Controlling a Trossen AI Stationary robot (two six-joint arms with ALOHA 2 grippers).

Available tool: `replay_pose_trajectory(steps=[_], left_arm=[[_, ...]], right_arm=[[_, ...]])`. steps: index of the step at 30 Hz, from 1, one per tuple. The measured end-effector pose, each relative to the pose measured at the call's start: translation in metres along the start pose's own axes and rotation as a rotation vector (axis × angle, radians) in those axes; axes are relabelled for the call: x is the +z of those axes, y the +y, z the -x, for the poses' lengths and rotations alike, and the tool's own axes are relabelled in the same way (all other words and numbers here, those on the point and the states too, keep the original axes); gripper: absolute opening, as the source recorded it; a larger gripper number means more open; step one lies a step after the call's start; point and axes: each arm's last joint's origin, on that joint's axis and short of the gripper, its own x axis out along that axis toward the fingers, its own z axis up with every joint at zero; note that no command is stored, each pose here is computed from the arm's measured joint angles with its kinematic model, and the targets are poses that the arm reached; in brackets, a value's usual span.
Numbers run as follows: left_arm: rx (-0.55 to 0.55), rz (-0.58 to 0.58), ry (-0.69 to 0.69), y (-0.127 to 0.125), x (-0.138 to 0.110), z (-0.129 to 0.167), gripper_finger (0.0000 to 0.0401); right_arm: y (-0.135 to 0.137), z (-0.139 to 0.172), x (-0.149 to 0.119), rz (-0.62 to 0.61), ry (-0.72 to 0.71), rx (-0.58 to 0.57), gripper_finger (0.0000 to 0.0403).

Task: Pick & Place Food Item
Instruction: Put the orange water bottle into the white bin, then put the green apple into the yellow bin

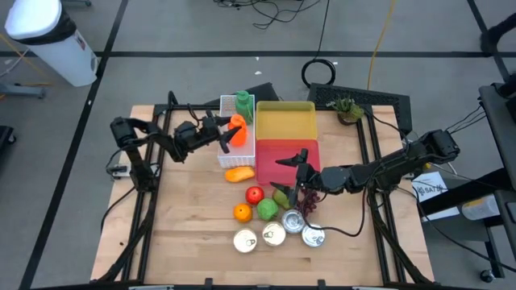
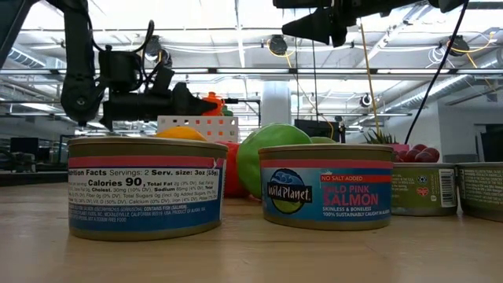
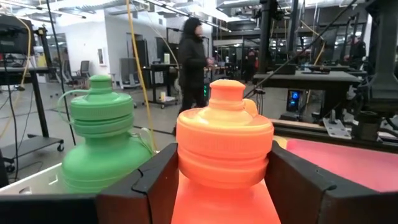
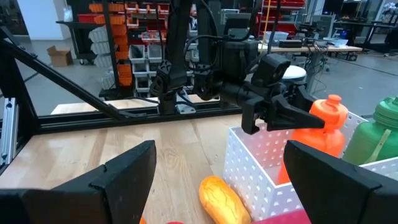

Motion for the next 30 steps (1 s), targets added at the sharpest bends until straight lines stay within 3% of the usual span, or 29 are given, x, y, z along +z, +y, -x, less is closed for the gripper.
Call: replay_pose_trajectory(steps=[4, 12, 17, 30], left_arm=[[0.007, 0.026, 0.008, 0.000, -0.002, 0.000, 0.0220], [0.084, 0.073, 0.014, 0.002, -0.003, 0.000, 0.0310], [0.084, 0.072, -0.004, 0.002, -0.001, 0.000, 0.0344], [0.077, 0.067, -0.073, 0.001, 0.031, 0.004, 0.0354]], right_arm=[[0.000, 0.000, -0.001, 0.006, 0.011, -0.001, 0.0336], [0.000, 0.000, -0.002, 0.004, 0.017, -0.001, 0.0336], [0.000, 0.000, -0.002, 0.006, 0.023, -0.001, 0.0336], [0.000, 0.000, -0.005, 0.009, 0.048, -0.002, 0.0336]])
